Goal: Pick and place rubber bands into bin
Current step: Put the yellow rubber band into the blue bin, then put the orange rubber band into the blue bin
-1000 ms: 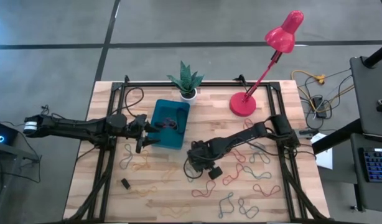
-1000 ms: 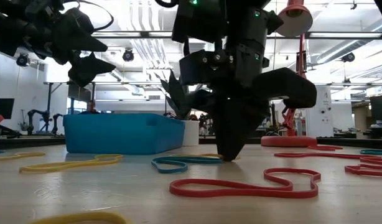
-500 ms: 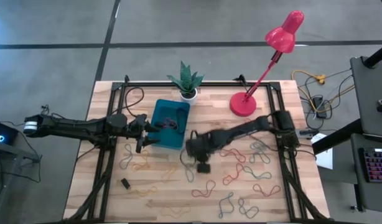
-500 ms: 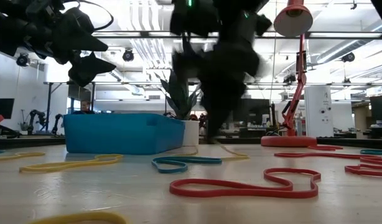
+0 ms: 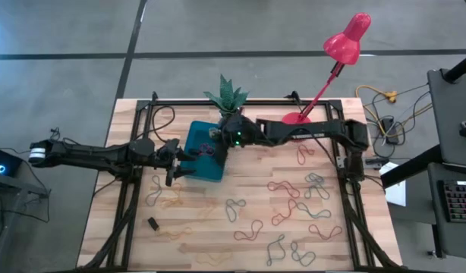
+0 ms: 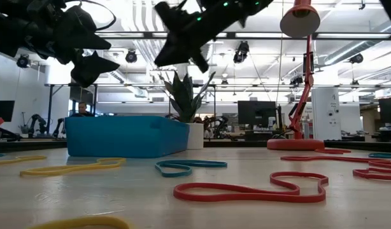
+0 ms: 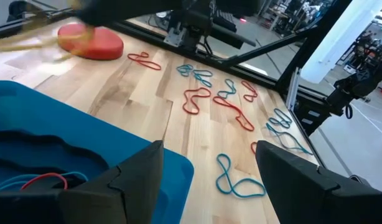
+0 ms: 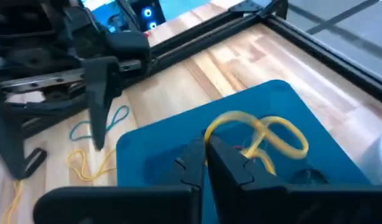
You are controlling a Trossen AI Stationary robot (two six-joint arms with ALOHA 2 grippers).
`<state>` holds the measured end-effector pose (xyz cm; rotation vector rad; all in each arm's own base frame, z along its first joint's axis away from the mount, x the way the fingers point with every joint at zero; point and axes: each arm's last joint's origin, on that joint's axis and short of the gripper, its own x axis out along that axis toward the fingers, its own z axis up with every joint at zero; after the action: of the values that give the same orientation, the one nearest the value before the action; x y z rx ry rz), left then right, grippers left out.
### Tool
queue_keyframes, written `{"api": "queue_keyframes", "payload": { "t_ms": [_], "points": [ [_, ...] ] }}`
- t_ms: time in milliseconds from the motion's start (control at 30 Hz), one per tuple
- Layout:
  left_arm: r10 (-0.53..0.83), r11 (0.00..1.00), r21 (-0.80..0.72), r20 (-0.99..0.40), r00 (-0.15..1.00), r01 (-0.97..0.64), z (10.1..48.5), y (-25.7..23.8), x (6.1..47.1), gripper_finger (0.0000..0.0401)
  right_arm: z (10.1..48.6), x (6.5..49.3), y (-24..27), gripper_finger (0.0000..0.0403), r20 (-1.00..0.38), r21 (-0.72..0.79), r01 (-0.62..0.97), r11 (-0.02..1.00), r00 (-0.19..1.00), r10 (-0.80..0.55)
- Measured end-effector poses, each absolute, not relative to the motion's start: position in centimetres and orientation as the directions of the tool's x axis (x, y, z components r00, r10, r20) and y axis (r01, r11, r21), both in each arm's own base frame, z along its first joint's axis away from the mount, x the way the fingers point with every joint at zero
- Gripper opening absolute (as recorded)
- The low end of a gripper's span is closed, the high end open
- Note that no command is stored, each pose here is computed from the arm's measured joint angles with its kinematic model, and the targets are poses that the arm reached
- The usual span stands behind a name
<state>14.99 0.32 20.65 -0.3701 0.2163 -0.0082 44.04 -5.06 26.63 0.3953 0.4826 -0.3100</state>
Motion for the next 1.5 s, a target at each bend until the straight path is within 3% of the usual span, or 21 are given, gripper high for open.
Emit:
{"api": "queue_keyframes", "payload": {
  "t_ms": [200,333,467,567,700,833,1000,1133,1233,1400,1500],
  "points": [
    [-0.047,0.932,-0.36,-0.207,0.977,-0.031,20.7,0.3,15.0,0.024,24.1,47.8,-5.6,0.0009,-0.55,0.372,0.267,0.889,0.835,-0.021],
    [-0.047,0.932,-0.361,-0.202,0.978,-0.029,20.8,0.3,15.0,0.024,21.6,49.1,-5.6,0.0017,-0.712,0.285,0.362,0.887,0.699,-0.057],
    [-0.047,0.932,-0.361,-0.194,0.98,-0.027,20.9,0.3,15.0,0.024,21.0,49.5,-5.5,0.0051,-0.823,0.178,0.351,0.919,0.565,-0.056],
    [-0.048,0.932,-0.361,-0.193,0.98,-0.026,20.9,0.3,15.0,0.024,21.7,49.5,-4.6,0.0086,-0.859,0.087,0.246,0.965,0.51,-0.052],
    [-0.048,0.932,-0.361,-0.193,0.98,-0.026,20.9,0.3,15.0,0.024,24.8,48.8,-2.0,0.0126,-0.848,-0.049,-0.009,0.999,0.529,-0.037],
    [-0.048,0.932,-0.361,-0.193,0.98,-0.026,20.9,0.3,15.0,0.024,25.8,46.5,-0.2,0.0143,-0.895,-0.145,-0.07,0.987,0.435,-0.101],
    [-0.047,0.933,-0.36,-0.199,0.979,-0.028,20.9,0.3,15.1,0.024,23.9,43.0,0.5,0.0142,-0.977,-0.015,0.004,1.0,0.212,-0.016],
    [-0.047,0.933,-0.36,-0.208,0.977,-0.031,20.7,0.3,15.1,0.024,25.2,39.2,2.3,0.0129,-0.973,0.043,0.112,0.993,0.232,0.016],
    [-0.047,0.933,-0.359,-0.208,0.977,-0.032,20.7,0.3,15.1,0.024,25.2,35.7,2.6,0.0118,-0.969,0.089,0.323,0.942,0.245,0.008],
    [-0.044,0.935,-0.352,-0.216,0.975,-0.036,20.5,0.3,15.2,0.024,24.4,29.0,1.5,0.0116,-0.975,0.1,0.736,0.67,0.206,-0.081],
    [-0.044,0.936,-0.351,-0.227,0.973,-0.039,20.4,0.3,15.3,0.024,22.7,26.1,0.5,0.0125,-0.987,0.097,0.909,0.405,0.139,-0.075]
  ]
}}
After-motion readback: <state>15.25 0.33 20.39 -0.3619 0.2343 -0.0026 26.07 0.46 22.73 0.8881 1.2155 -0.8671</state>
